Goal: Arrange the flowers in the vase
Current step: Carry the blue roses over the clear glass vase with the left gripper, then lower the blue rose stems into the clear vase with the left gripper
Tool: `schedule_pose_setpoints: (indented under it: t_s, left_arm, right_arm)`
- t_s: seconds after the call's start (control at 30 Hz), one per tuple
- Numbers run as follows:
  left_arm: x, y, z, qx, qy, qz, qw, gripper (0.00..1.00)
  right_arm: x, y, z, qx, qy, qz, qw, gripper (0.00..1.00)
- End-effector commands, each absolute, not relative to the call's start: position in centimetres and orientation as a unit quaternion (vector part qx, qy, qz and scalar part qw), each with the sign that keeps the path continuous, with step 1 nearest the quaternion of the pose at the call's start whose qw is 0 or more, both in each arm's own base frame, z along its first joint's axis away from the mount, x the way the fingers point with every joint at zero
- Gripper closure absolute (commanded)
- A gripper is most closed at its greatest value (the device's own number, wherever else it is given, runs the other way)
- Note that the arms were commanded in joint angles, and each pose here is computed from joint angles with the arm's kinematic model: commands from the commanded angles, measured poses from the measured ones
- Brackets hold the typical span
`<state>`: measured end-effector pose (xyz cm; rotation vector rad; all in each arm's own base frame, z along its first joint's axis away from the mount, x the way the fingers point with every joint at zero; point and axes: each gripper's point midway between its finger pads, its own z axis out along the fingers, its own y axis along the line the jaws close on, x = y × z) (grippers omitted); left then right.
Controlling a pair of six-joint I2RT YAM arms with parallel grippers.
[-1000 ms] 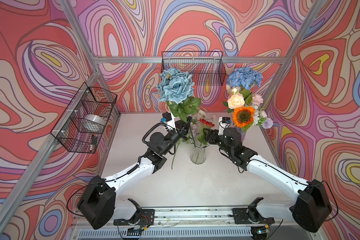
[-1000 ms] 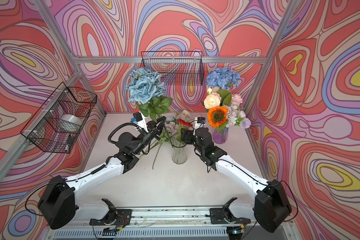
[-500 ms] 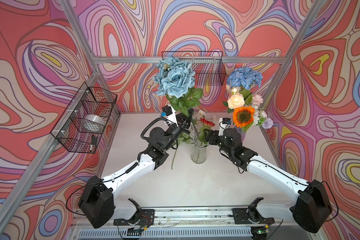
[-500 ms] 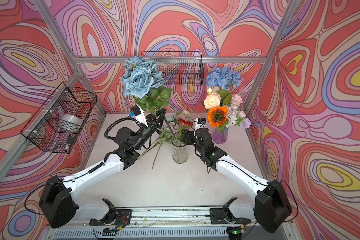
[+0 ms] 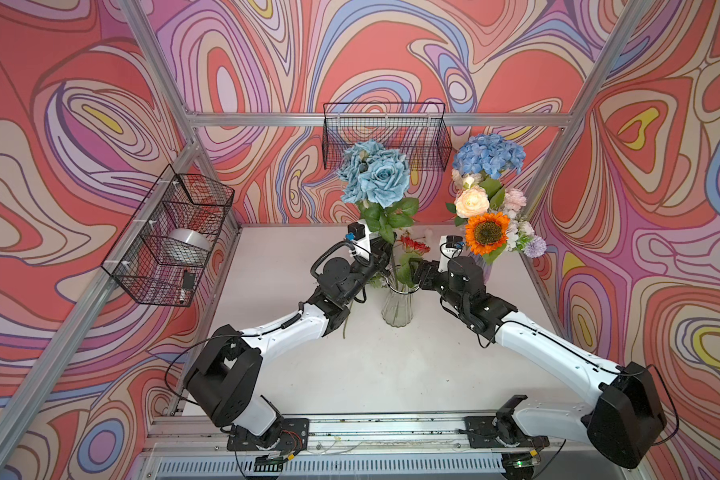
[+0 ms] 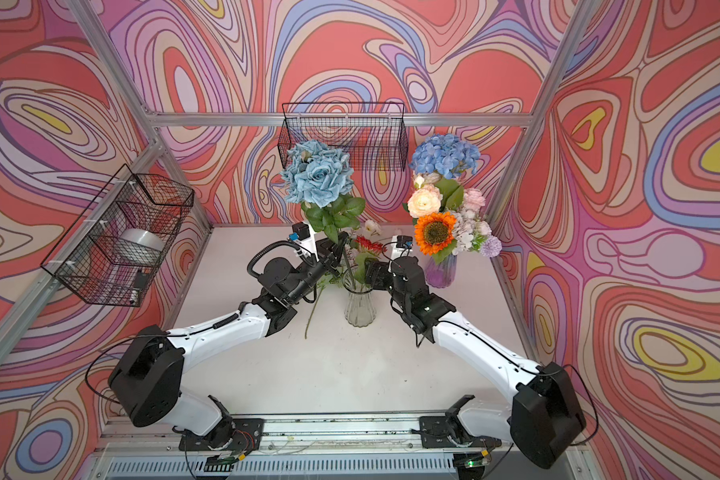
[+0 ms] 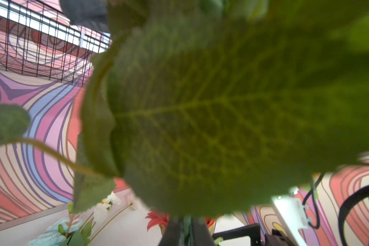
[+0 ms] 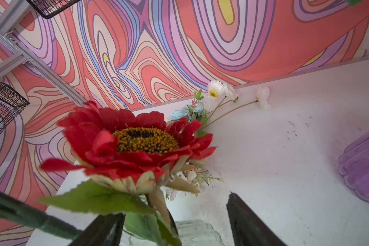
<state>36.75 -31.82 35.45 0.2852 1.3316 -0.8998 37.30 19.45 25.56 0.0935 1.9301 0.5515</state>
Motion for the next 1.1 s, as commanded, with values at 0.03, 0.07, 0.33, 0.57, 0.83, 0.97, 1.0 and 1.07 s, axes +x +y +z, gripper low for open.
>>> schedule_pose_setpoints:
  t_s: [0.03, 0.07, 0.33, 0.57, 0.83, 0.97, 1.0, 1.07]
  left_arm:
    - [36.2, -32.3, 34.8, 0.133, 0.583, -0.388, 0.701, 1.0]
    - [36.0, -32.6, 34.1, 0.135, 0.592, -0.385, 0.695, 1.0]
    - [35.1, -33.3, 28.9, 0.134, 0.654, -0.35, 0.657, 1.0]
    - [35.0, -34.0, 25.2, 0.131, 0.688, -0.335, 0.631, 1.0]
    - [34.8, -33.9, 23.7, 0.12, 0.702, -0.321, 0.625, 0.79]
    - [34.4, -33.9, 24.0, 0.118, 0.7, -0.326, 0.624, 0.55]
    - [34.3, -33.8, 24.2, 0.117, 0.7, -0.326, 0.624, 0.52]
    - [34.0, -33.7, 24.4, 0.118, 0.7, -0.326, 0.625, 0.48]
  right_arm:
    - [37.3, 18.9, 25.7, 0.041, 0.811, 0.22, 0.54, 0.23]
    - [37.3, 18.9, 25.6, 0.041, 0.812, 0.22, 0.539, 0.23]
    - [37.3, 19.1, 25.0, 0.037, 0.815, 0.221, 0.534, 0.23]
    - [37.2, 19.0, 24.4, 0.037, 0.818, 0.218, 0.531, 0.23]
    - [37.1, 19.1, 24.5, 0.035, 0.818, 0.221, 0.53, 0.23]
    - [36.9, 19.2, 24.5, 0.031, 0.817, 0.226, 0.529, 0.23]
    - [36.9, 19.2, 24.5, 0.031, 0.817, 0.227, 0.529, 0.23]
    - [36.8, 19.2, 24.4, 0.03, 0.817, 0.228, 0.528, 0.23]
